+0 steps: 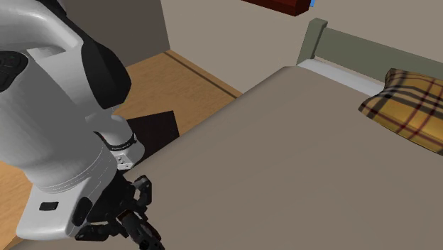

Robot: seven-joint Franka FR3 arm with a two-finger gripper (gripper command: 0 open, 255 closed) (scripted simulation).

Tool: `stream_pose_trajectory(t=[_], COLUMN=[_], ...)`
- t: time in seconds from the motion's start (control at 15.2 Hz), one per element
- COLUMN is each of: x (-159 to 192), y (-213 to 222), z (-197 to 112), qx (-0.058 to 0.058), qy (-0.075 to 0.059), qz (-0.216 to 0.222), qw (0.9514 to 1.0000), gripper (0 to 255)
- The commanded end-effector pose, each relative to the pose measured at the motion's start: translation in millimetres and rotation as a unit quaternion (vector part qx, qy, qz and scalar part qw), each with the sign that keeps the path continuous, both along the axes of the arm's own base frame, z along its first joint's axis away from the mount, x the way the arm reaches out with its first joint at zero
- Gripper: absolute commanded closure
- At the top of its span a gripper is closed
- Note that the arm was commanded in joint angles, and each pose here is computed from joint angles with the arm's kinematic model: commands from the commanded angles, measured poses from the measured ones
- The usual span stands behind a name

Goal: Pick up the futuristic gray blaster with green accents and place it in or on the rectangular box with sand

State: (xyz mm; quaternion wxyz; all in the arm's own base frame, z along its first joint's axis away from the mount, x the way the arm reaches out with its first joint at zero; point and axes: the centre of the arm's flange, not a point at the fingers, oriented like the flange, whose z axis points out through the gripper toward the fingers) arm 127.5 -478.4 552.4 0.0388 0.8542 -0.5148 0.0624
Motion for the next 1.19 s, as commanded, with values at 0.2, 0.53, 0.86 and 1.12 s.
stream_pose_trajectory(t=[0.2,0.53,0.86,1.12], x=[0.3,0.1,-3.0,-3.0], y=[0.4,0.5,6.8,6.8], z=[-3.1,-3.3,46.2,46.2], qx=[0.003,0.003,0.003,0.003], qy=[0.002,0.002,0.002,0.002], qz=[0.000,0.000,0.000,0.000], qw=[1.0000,1.0000,1.0000,1.0000], gripper=[0,0,0,0])
